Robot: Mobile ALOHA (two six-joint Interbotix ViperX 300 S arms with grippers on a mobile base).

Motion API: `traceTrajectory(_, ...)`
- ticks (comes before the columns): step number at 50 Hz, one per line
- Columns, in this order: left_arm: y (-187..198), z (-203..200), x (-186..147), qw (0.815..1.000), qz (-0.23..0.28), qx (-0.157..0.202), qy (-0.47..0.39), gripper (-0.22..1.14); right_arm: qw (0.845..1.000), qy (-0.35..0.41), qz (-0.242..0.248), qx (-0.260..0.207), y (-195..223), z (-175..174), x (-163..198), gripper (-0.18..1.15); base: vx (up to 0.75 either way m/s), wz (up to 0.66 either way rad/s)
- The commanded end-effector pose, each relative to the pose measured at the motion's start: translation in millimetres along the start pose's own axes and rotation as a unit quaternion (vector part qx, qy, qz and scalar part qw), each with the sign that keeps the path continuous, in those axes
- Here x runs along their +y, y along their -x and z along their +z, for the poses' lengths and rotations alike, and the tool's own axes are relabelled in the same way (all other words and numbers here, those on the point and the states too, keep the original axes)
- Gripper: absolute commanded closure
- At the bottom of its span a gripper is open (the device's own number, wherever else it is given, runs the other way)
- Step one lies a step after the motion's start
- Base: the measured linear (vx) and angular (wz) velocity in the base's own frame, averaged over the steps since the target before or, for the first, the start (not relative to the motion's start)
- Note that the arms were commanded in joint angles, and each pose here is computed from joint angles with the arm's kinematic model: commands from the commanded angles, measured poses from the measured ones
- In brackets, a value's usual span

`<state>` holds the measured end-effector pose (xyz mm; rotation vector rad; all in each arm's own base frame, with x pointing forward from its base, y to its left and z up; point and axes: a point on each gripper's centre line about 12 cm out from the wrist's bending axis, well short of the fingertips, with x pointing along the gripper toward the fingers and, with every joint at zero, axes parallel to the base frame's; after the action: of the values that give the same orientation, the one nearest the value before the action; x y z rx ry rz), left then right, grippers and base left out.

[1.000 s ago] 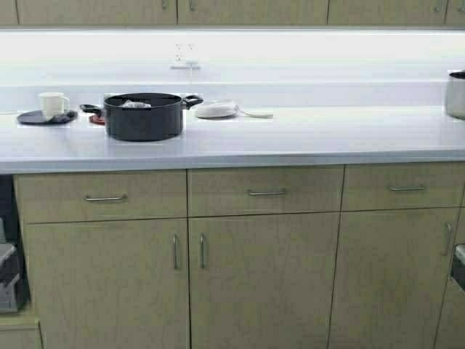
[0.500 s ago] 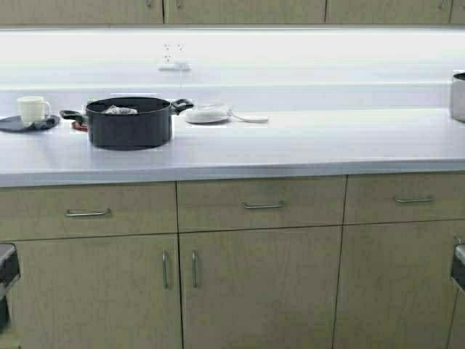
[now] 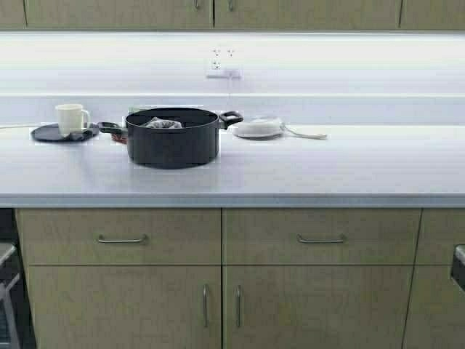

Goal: Open the cabinet, put the pot inside, then close it

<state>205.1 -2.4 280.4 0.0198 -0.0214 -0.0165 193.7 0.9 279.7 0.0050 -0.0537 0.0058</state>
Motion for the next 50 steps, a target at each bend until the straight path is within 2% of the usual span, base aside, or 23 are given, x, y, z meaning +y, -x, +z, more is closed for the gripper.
traceTrajectory(1,-2.2,7.1,-0.1,1.0,-0.001,-0.009,-0.001,0.89,1.0,-0.001,0.001,-0.007,-2.5,5.8,0.4,0.91,0.34,0.12)
traceTrajectory(11,-1.5,6.5,-0.1,1.0,-0.001,-0.009,0.005,0.89,1.0,-0.001,0.025,0.003,-7.3,3.5,9.9,0.91,0.32,0.09)
traceTrajectory(35,0.7,1.3,-0.1,1.0,0.0,0.001,0.019,0.89,0.999,0.007,0.031,0.006,-6.3,0.7,11.8,0.91,0.31,-0.02)
traceTrajectory(39,0.3,2.5,-0.8,1.0,-0.003,-0.003,0.015,0.85,0.999,0.003,0.032,0.007,-7.8,-0.4,12.2,0.9,0.24,0.01)
traceTrajectory(42,0.4,5.4,-4.1,1.0,-0.011,-0.008,0.009,0.74,0.999,-0.003,0.038,0.006,-8.5,-1.7,14.8,0.85,0.23,0.05)
traceTrajectory(44,0.9,6.7,-7.7,1.0,-0.02,-0.011,0.005,0.6,0.999,-0.009,0.049,0.005,-8.5,-1.2,19.2,0.75,0.22,0.07)
traceTrajectory(47,4.0,10.7,-15.8,0.999,-0.041,-0.017,0.004,0.3,0.998,-0.01,0.07,0.005,-8.0,0.3,27.7,0.48,0.2,0.08)
traceTrajectory(49,6.4,13.5,-23.2,0.998,-0.06,-0.02,0.008,0.09,0.996,-0.007,0.087,0.006,-7.9,2.0,34.5,0.25,0.18,0.08)
traceTrajectory(50,7.6,16.6,-27.6,0.997,-0.071,-0.023,0.011,-0.02,0.995,-0.005,0.099,0.006,-8.0,4.5,39.8,0.08,0.17,0.07)
